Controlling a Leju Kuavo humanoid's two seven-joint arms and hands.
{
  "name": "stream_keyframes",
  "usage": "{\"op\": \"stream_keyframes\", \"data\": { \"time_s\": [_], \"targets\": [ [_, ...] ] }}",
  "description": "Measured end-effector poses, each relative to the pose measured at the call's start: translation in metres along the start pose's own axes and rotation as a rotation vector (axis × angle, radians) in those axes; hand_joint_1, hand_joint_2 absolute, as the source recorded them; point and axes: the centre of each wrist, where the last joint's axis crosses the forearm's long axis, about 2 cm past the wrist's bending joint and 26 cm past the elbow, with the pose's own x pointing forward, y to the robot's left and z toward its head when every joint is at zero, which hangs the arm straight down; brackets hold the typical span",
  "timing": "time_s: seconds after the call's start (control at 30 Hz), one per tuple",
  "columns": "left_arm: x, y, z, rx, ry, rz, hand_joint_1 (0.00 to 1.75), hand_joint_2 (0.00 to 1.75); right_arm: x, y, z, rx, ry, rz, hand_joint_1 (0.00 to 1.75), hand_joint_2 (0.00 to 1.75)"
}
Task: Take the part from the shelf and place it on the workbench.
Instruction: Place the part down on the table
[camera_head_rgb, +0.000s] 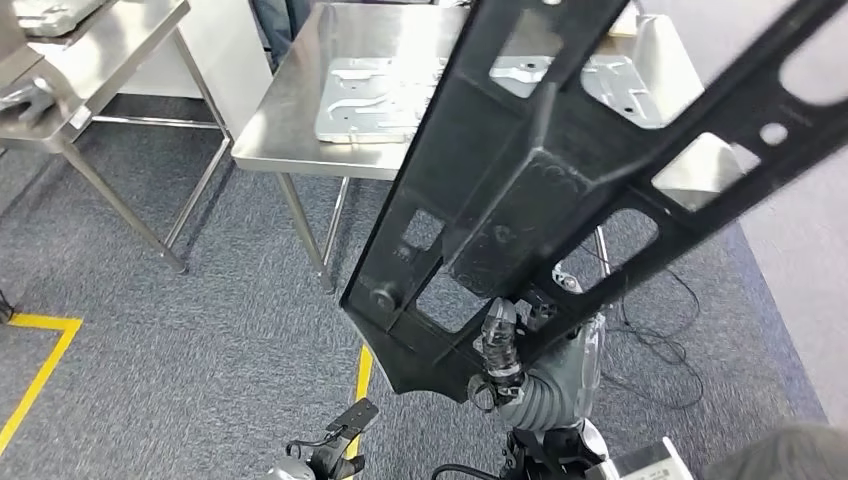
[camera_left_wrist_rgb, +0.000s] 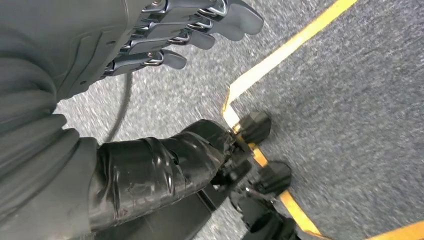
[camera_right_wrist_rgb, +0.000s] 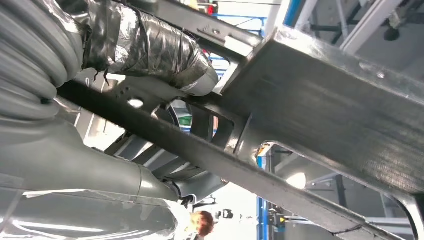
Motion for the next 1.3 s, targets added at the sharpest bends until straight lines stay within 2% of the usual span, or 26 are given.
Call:
{"op": "stream_keyframes", "data": {
  "time_s": [0.7, 1.07, 1.3],
  "targets": [
    [0.007, 0.001, 0.000, 0.025, -0.048, -0.065, 0.00, 1.75, 0.013, -0.003, -0.001, -0.001, -0.024, 0.016, 1.75, 1.75],
    [-0.007, 0.006, -0.001, 0.031, -0.005, -0.045, 0.00, 1.75, 0.008, -0.002, -0.002, 0.019, -0.030, -0.031, 1.75, 1.75],
    [-0.005, 0.010, -0.002, 0.036, -0.008, -0.043, 0.00, 1.75, 0.007, -0.002, -0.005, 0.026, -0.036, -0.023, 1.75, 1.75]
  ]
}}
